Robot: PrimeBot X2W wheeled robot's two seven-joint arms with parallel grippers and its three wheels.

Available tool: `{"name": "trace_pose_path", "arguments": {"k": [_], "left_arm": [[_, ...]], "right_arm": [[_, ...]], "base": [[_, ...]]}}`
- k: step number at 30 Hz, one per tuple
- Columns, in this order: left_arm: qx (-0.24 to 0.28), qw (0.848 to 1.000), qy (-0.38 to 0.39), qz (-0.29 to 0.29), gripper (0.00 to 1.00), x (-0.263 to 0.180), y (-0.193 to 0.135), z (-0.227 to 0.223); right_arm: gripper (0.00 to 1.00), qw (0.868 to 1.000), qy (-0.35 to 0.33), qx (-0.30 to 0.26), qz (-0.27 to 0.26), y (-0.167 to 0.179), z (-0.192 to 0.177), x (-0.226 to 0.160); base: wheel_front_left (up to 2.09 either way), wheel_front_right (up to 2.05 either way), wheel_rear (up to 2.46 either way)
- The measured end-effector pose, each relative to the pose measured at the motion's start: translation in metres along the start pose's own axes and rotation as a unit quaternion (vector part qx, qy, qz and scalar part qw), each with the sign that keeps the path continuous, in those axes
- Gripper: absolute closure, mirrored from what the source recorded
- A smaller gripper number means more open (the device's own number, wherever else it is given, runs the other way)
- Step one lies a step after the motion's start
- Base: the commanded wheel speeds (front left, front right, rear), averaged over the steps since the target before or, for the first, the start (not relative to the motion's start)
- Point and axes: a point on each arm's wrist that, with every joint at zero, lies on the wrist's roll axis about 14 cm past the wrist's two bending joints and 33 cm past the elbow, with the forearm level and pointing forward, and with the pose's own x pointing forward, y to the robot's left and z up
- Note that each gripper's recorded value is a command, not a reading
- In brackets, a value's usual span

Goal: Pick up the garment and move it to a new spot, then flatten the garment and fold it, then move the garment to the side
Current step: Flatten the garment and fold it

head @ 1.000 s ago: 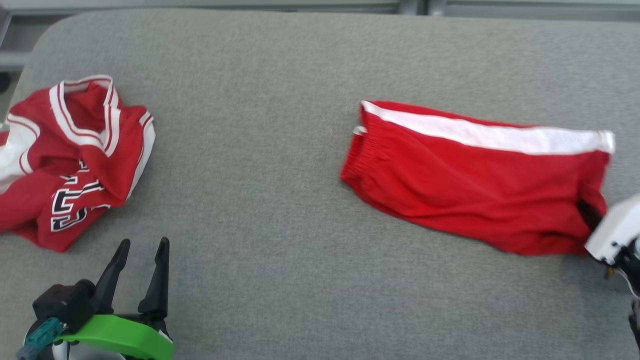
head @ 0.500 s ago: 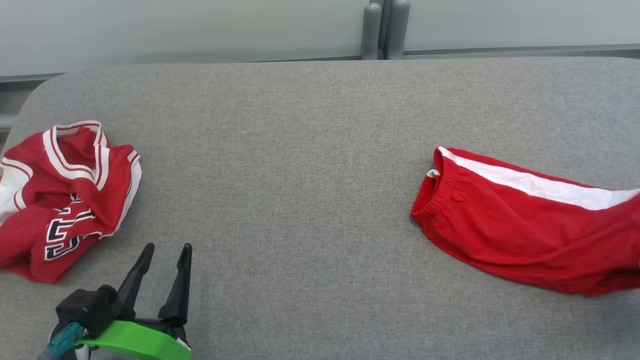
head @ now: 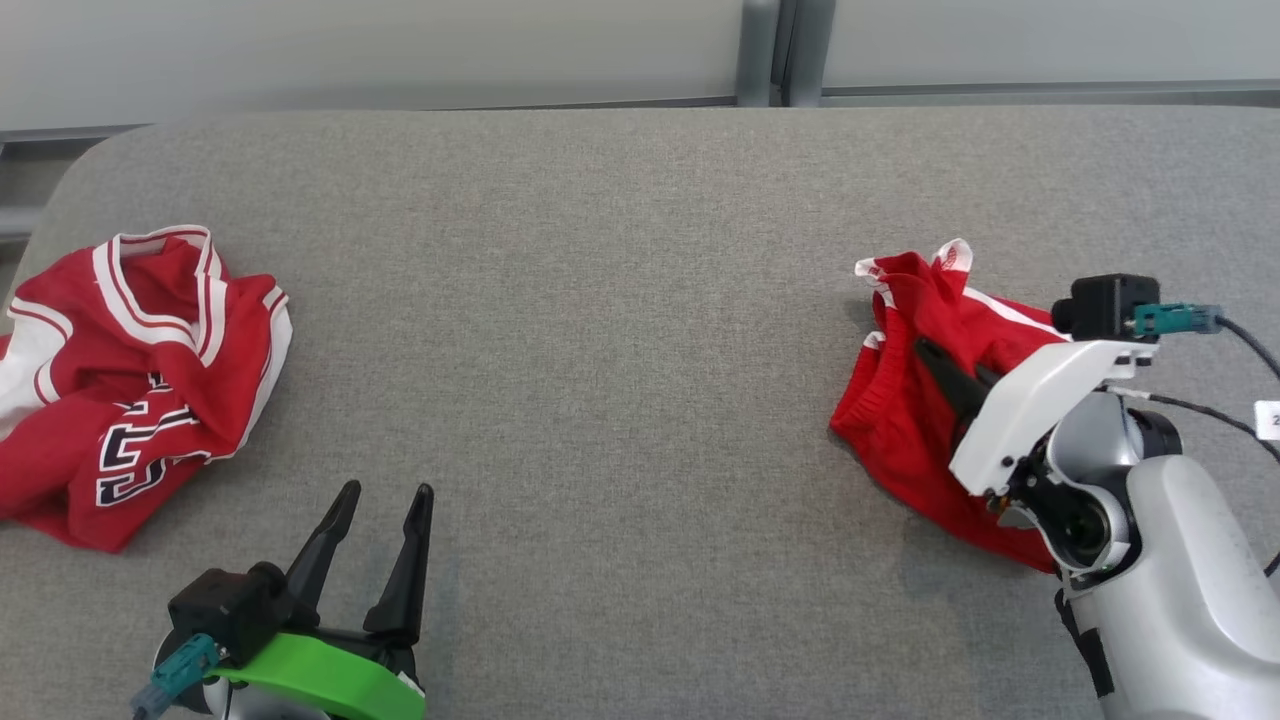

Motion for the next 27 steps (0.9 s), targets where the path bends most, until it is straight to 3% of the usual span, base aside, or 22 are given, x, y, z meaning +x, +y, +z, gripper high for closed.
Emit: {"name": "trace_pose_path", "arguments": {"k": [6, 7, 8, 9, 16, 20, 23, 27], "left_arm": [[-0.004, 1.000, 0.002, 0.008, 0.00, 0.004, 0.006, -0.003], [-0.004, 1.000, 0.003, 0.010, 0.00, 0.004, 0.008, -0.003], [-0.005, 1.000, 0.004, 0.012, 0.00, 0.004, 0.009, -0.004], [-0.006, 1.000, 0.004, 0.014, 0.00, 0.004, 0.010, -0.005], [-0.012, 1.000, 0.013, 0.008, 0.00, 0.010, 0.007, -0.013], [-0.011, 1.000, 0.011, 0.005, 0.00, 0.016, 0.006, -0.011], [-0.011, 1.000, 0.005, 0.000, 0.00, 0.021, 0.004, -0.008], [-0.012, 1.000, 0.012, -0.012, 0.00, 0.026, -0.001, -0.013]], "right_arm": [[1.00, 0.999, 0.036, -0.038, 0.015, 0.015, -0.030, 0.015], [0.67, 0.998, 0.037, -0.041, 0.015, 0.015, -0.032, 0.016], [0.11, 0.998, 0.038, -0.046, 0.015, 0.015, -0.034, 0.018], [0.00, 0.998, 0.036, -0.058, 0.016, 0.016, -0.035, 0.019], [0.00, 0.996, -0.016, -0.064, 0.061, 0.047, -0.011, 0.017], [0.00, 0.992, -0.081, -0.023, 0.090, 0.061, 0.022, -0.001], [0.00, 0.992, -0.113, -0.012, 0.053, 0.031, 0.039, -0.021], [0.00, 0.993, -0.110, 0.004, -0.049, -0.039, 0.034, -0.042]], "base": [[0.00, 0.00, 0.00], [0.00, 0.00, 0.00], [0.00, 0.00, 0.00], [0.00, 0.00, 0.00], [0.00, 0.00, 0.00], [0.00, 0.00, 0.00], [0.00, 0.00, 0.00], [0.00, 0.00, 0.00]]}}
